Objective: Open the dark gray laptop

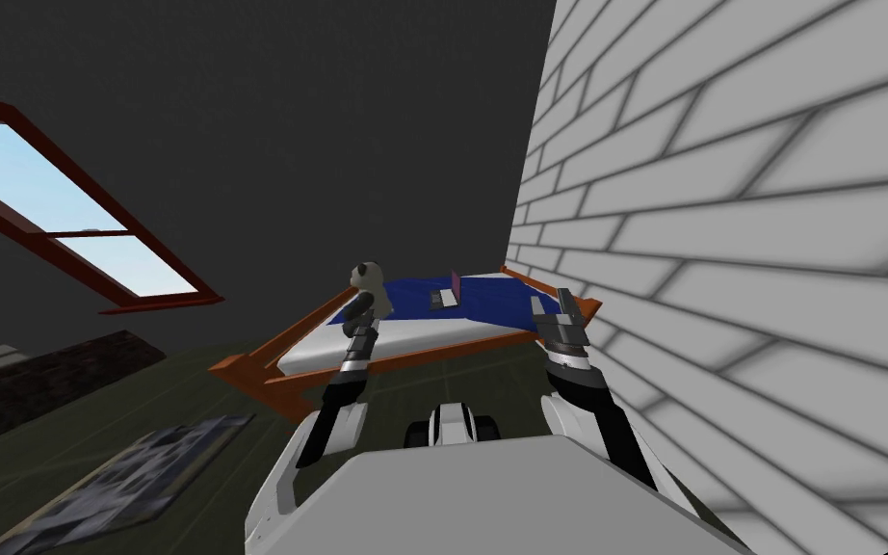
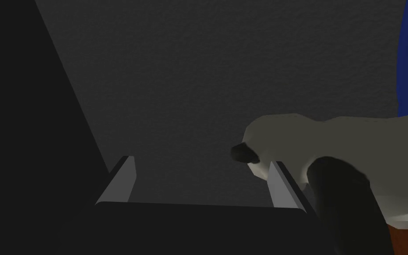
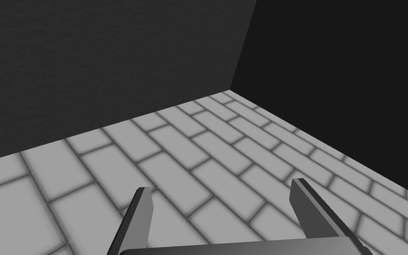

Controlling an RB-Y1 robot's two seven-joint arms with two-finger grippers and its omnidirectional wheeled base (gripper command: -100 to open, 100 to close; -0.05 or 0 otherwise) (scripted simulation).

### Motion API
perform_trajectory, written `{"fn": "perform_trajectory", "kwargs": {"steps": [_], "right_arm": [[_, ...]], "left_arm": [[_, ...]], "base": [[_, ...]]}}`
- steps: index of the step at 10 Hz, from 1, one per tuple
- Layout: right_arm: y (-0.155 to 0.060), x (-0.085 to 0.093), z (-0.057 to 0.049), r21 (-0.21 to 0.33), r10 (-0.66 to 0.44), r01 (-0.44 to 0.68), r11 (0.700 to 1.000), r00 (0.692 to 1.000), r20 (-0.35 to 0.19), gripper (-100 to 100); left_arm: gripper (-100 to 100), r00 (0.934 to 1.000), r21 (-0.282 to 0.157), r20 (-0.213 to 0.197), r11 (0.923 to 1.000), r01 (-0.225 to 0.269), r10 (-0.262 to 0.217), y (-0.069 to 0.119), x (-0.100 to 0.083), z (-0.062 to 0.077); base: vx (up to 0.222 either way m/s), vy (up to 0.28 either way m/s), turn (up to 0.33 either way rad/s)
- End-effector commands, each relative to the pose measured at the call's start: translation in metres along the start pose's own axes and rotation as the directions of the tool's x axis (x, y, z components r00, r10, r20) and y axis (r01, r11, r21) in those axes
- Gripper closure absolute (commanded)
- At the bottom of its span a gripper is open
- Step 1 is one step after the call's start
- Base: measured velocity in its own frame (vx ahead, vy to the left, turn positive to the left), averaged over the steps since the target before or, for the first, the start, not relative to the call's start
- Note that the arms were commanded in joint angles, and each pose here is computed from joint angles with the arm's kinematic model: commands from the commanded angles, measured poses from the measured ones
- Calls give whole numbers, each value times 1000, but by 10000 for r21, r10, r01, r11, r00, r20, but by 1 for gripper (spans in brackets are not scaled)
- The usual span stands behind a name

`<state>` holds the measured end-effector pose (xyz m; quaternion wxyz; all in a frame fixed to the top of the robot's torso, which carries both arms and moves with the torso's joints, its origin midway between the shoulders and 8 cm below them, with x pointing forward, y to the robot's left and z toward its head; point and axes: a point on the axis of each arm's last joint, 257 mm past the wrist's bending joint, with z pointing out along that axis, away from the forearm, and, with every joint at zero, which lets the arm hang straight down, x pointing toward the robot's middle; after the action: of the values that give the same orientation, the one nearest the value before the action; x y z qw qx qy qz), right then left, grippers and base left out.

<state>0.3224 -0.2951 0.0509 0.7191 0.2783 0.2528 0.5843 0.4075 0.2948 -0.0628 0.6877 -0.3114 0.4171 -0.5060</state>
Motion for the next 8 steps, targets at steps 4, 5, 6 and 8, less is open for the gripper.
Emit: {"fn": "perform_trajectory", "kwargs": {"steps": [4, 5, 6, 8], "right_arm": [[0, 0, 0, 0, 0, 0, 10000, 10000, 0, 0], [0, 0, 0, 0, 0, 0, 10000, 10000, 0, 0], [0, 0, 0, 0, 1, -1, 10000, 10000, 0, 0], [0, 0, 0, 0, -1, 1, 10000, 10000, 0, 0]], "left_arm": [[-100, 9987, -422, -437, 9988, 245, -264, 40, 17, 33], [-100, 9981, -556, -528, 9980, 284, -314, 50, 21, 40], [-100, 9980, -624, -542, 9976, 297, -331, 55, 22, 42], [-100, 9973, -740, -636, 9967, 332, -380, 64, 26, 51]], "base": [[8, -99, -15], [19, -160, -19], [6, -119, -3], [11, -83, -9]]}}
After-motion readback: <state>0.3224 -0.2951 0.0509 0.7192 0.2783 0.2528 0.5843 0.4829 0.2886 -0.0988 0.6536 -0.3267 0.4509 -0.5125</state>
